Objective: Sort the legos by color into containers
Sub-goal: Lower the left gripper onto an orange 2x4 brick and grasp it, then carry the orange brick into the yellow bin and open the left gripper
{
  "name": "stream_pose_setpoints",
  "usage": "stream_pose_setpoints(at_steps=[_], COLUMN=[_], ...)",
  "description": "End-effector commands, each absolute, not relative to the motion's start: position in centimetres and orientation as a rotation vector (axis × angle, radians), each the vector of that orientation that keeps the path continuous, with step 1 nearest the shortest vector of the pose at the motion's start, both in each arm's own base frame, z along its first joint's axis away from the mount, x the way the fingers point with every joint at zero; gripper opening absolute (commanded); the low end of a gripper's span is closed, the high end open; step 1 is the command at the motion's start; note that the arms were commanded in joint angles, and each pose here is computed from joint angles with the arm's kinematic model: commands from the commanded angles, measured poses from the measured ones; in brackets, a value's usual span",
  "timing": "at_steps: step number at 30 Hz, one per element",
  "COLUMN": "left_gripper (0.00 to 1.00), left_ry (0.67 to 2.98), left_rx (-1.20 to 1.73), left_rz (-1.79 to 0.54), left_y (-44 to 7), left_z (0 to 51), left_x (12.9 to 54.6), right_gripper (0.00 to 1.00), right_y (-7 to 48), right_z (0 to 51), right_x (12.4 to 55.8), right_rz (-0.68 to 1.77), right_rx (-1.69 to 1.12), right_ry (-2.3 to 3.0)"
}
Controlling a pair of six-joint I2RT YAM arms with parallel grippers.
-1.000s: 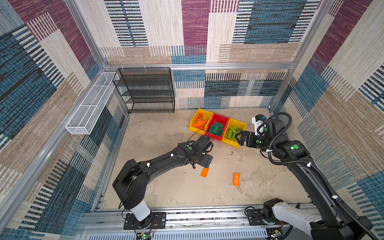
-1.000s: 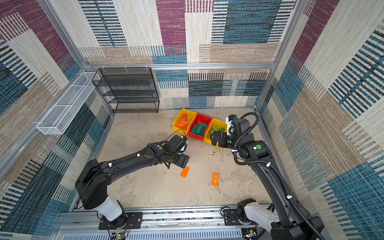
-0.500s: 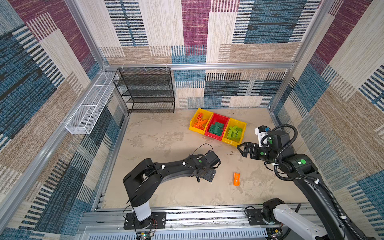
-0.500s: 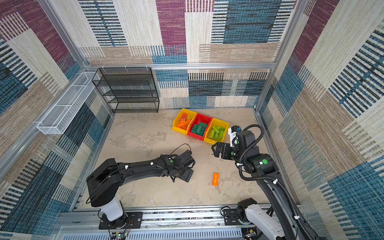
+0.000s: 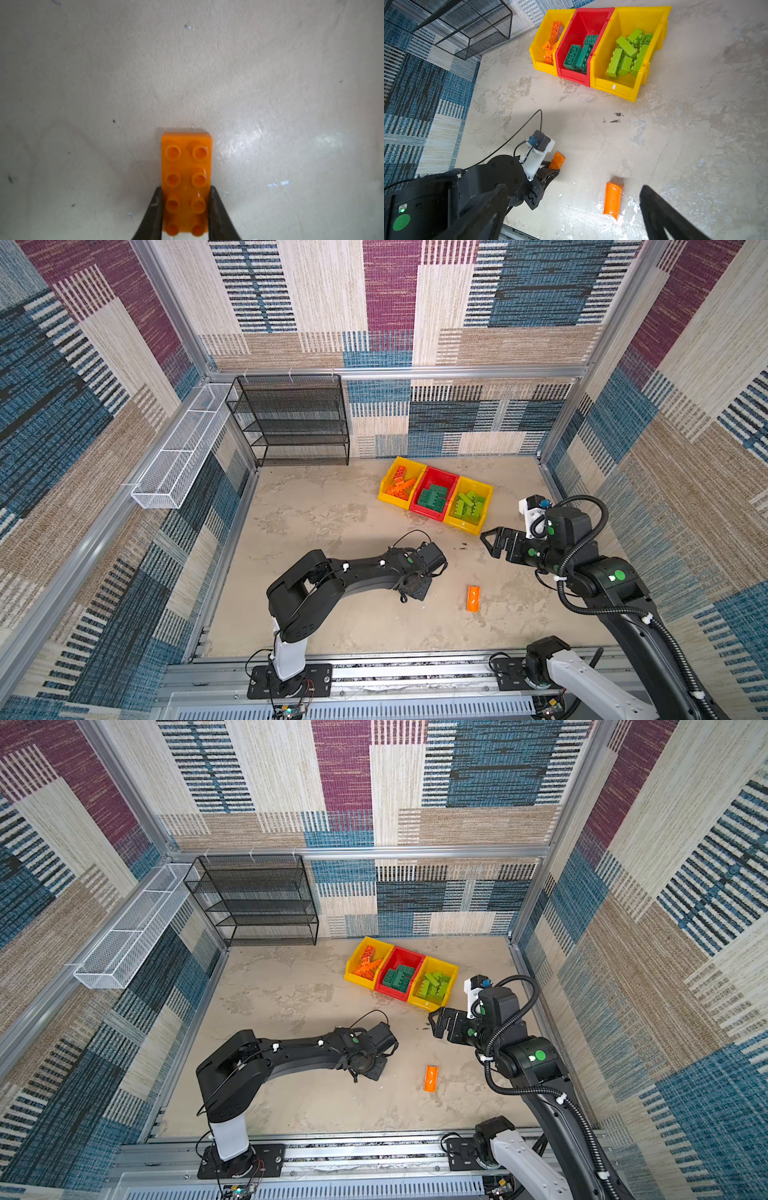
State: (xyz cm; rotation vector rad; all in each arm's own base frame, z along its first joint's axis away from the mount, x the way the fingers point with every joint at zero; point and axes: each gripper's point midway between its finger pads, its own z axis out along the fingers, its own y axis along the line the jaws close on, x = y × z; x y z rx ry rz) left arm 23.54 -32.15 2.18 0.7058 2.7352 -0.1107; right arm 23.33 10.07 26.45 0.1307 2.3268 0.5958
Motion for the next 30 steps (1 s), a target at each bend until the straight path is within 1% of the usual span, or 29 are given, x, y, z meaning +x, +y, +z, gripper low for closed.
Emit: stream_pose_setpoints(at_steps=[1, 4, 8, 14, 17, 20, 23, 27, 30], left_gripper=[0.2, 0.2, 0.2, 0.2, 0.21, 0.21, 0.22, 0.24, 0.27], left_ry=[2.776, 2.753, 2.703, 2.612, 2.551, 2.496, 2.447, 2.377, 2.329], left_rx=[0.719, 0.691, 0.665, 0.574, 0.553, 0.519, 0.465, 0.431, 0.391], left_rz=[0.007, 0.009, 0.02, -0.019, -0.038, -0.059, -0.137, -0.22, -0.297], left_y=[-29.8, -29.2, -28.5, -27.5, -27.6, -27.8, -28.3, -29.4, -29.9], left_z=[2.2, 4.1, 7.2, 12.5, 14.1, 15.4, 16.3, 16.8, 16.4], left_x=[23.5, 25.4, 29.2, 38.1, 42.8, 47.6, 52.0, 56.4, 58.7], right_gripper=[1.0, 1.0, 1.0, 1.0, 1.0, 1.0, 1.0, 1.0, 1.0], right_y=[10.1, 10.3, 10.6, 11.2, 11.5, 11.9, 12.3, 12.4, 12.6], right_z=[27.1, 27.6, 28.0, 28.4, 28.2, 27.9, 27.9, 28.0, 28.2], right_x=[23.9, 24.5, 25.5, 27.5, 28.6, 29.9, 31.4, 33.4, 34.8], right_rz=[0.593, 0.591, 0.591, 0.589, 0.583, 0.585, 0.576, 0.535, 0.519], right_rx=[0.137, 0.125, 0.111, 0.111, 0.111, 0.11, 0.111, 0.108, 0.111], right_ry=[2.308, 2.299, 2.291, 2.289, 2.294, 2.3, 2.306, 2.319, 2.322])
